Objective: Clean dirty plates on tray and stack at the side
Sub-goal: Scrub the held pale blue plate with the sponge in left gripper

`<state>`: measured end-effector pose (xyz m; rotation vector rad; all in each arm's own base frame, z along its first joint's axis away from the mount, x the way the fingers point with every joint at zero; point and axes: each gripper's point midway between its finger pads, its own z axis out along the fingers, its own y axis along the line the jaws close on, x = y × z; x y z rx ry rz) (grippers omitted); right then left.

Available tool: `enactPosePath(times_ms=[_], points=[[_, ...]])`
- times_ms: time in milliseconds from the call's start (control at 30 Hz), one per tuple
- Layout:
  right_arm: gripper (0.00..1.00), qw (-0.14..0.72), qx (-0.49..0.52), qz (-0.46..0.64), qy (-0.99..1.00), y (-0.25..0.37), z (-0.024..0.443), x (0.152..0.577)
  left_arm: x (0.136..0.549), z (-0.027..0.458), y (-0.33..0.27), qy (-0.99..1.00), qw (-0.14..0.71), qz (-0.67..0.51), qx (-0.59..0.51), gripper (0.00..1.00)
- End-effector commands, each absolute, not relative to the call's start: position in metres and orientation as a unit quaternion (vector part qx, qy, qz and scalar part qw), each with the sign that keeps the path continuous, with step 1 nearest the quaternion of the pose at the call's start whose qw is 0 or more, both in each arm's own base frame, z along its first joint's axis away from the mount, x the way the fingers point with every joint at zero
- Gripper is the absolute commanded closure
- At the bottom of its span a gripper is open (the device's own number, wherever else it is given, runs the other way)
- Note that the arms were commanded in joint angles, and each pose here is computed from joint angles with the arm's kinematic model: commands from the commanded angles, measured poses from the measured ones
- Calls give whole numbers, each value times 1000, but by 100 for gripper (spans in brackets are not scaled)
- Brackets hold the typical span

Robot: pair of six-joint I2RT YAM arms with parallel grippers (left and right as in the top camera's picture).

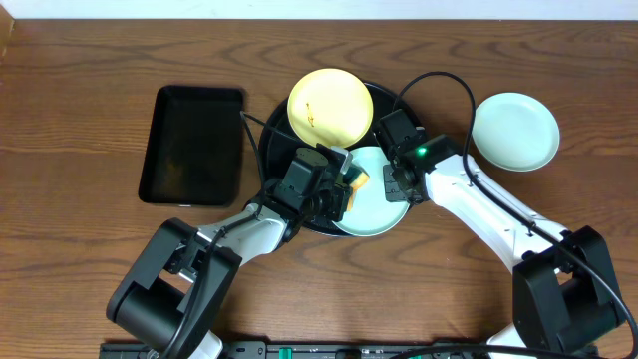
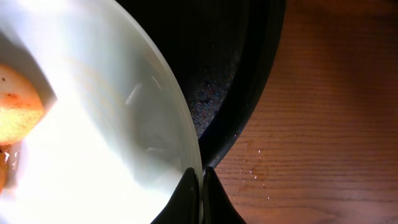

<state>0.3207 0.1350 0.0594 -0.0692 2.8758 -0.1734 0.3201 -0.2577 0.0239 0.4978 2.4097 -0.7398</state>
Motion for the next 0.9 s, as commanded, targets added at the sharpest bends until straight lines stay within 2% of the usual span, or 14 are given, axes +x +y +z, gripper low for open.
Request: enactPosePath(times_ms=[0,367,867], points=[[99,128,-22,-61,990,136,59,322,324,21,-260,898,289,-270,195,92],[99,129,-36,-61,989,137,59,323,326,-5,-256,908,277,-255,184,92],[99,128,-36,-62,989,137,59,323,354,6,-256,892,344,-237,171,92]])
